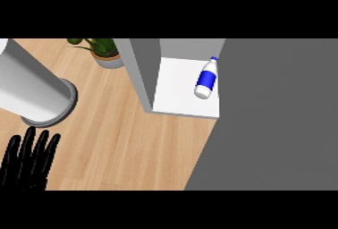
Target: Pick up the bottled water, place it into the cabinet and close the cabinet
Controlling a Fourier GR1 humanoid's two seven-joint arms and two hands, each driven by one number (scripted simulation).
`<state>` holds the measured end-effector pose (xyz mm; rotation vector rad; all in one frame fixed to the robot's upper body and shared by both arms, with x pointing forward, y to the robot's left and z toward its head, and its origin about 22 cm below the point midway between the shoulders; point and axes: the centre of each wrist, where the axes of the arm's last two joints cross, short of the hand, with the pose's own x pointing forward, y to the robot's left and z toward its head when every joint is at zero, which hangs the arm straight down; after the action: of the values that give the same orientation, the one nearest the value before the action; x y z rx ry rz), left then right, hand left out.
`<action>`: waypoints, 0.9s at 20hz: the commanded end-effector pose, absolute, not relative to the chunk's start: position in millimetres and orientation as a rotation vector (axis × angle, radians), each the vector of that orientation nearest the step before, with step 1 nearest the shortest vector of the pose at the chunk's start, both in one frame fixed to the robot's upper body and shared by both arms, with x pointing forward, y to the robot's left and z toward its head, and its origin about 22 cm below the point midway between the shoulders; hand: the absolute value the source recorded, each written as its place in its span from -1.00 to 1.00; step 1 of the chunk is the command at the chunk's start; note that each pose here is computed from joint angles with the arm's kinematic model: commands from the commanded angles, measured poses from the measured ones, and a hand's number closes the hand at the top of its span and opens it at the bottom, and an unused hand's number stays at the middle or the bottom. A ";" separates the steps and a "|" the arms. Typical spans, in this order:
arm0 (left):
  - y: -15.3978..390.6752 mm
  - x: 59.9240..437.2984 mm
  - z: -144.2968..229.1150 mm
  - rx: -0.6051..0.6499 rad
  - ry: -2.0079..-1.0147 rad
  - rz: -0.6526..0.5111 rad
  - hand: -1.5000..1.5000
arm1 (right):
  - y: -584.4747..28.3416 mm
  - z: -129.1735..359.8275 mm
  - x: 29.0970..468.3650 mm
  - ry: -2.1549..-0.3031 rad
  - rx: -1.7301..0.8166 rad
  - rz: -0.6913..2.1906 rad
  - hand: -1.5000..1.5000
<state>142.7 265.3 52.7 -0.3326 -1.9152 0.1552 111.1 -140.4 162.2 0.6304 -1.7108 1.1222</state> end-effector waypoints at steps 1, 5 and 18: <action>270.4 141.1 55.2 -0.350 -1.903 0.135 -1.00 | -107.2 155.7 126.2 -1.723 0.692 0.887 1.00; 268.1 143.1 55.3 -0.364 -1.919 0.131 -1.00 | -101.2 147.3 128.0 -1.620 0.806 0.919 1.00; 277.4 143.6 59.7 -0.385 -1.928 0.111 -1.00 | -125.4 126.2 150.2 -1.490 0.950 0.584 1.00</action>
<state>144.5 275.0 59.3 -0.3920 -1.9252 0.1017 124.4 -135.9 134.3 1.0458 -1.4445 0.8959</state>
